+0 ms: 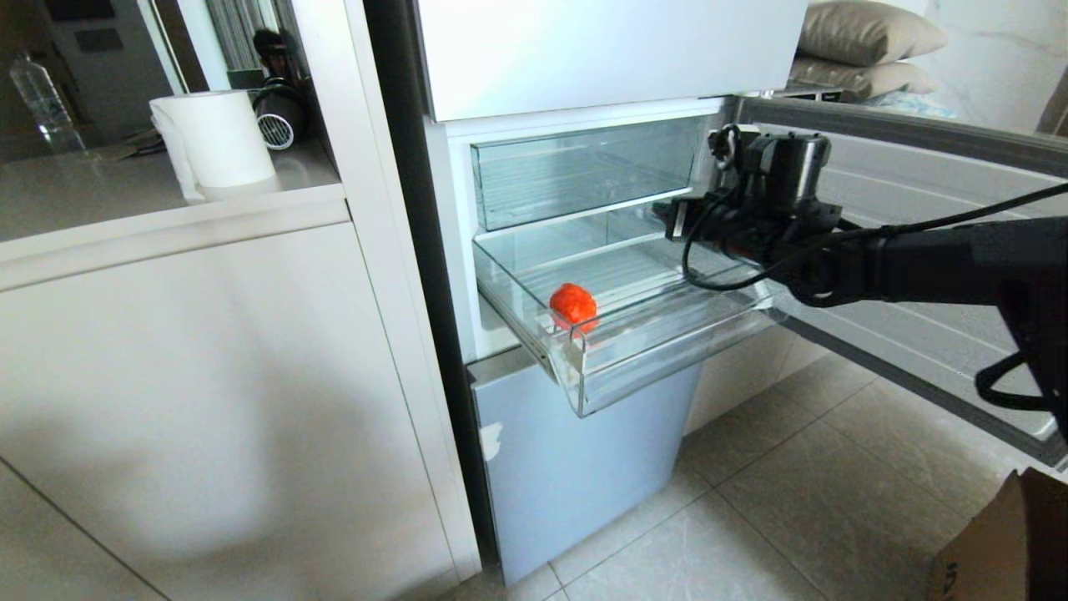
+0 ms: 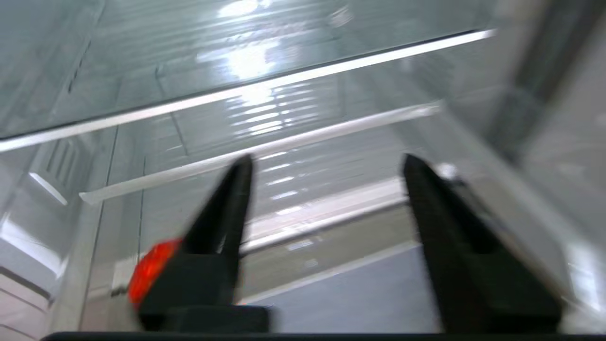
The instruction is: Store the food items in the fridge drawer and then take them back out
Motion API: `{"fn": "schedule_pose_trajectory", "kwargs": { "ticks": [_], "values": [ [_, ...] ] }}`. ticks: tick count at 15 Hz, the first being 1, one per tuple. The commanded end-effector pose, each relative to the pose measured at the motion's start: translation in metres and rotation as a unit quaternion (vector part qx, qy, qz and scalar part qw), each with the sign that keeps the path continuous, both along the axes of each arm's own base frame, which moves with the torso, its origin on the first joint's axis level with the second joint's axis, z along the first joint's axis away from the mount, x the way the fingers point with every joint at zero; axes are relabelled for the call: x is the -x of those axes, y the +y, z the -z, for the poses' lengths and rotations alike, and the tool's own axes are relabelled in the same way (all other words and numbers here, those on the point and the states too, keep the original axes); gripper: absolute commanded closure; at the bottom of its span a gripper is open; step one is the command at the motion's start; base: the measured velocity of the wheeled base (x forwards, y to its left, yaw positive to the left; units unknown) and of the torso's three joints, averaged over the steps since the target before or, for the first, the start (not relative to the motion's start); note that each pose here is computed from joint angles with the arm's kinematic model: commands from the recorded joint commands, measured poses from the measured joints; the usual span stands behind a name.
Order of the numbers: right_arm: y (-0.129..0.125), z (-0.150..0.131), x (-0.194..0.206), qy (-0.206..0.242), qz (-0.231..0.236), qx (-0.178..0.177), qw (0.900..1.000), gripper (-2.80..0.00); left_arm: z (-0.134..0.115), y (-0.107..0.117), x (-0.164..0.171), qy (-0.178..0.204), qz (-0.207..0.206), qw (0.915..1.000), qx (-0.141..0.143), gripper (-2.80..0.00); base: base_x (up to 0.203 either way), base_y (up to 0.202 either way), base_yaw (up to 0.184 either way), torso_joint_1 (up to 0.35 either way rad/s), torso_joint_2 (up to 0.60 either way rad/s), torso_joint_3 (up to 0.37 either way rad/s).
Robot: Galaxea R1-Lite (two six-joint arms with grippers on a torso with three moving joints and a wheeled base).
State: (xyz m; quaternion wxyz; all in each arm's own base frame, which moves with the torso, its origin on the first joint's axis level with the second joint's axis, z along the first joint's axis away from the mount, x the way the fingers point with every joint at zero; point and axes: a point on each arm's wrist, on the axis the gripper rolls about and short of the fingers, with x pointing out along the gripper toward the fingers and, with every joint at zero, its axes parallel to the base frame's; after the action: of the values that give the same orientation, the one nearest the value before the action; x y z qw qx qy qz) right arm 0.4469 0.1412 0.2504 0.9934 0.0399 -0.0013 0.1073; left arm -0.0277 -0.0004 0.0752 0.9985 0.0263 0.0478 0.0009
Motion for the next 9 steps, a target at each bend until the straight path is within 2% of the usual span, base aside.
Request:
{"fn": "schedule_pose_trajectory", "kwargs": {
  "ticks": [1,3,5,7,9],
  "values": [
    [-0.019,-0.051,0.058,-0.029,0.009,-0.009,1.000,0.00,0.000,0.000,0.000,0.001,0.000,1.0000,0.000,0.00,0.000,0.000,0.000,0.000,0.00,0.000],
    [-0.038,-0.070,0.115,-0.032,0.019,-0.009,0.999,0.00,0.000,0.000,0.000,0.001,0.000,1.0000,0.000,0.00,0.000,0.000,0.000,0.000,0.00,0.000],
    [-0.057,-0.071,0.172,-0.026,0.031,-0.005,0.999,0.00,0.000,0.000,0.000,0.001,0.000,1.0000,0.000,0.00,0.000,0.000,0.000,0.000,0.00,0.000],
    [-0.076,-0.064,0.229,-0.025,0.054,-0.005,0.998,0.00,0.000,0.000,0.000,0.001,0.000,1.0000,0.000,0.00,0.000,0.000,0.000,0.000,0.00,0.000],
    [-0.093,-0.049,0.275,-0.024,0.108,-0.006,0.994,0.00,0.000,0.000,0.000,0.001,0.000,1.0000,0.000,0.00,0.000,0.000,0.000,0.000,0.00,0.000]
  ]
}}
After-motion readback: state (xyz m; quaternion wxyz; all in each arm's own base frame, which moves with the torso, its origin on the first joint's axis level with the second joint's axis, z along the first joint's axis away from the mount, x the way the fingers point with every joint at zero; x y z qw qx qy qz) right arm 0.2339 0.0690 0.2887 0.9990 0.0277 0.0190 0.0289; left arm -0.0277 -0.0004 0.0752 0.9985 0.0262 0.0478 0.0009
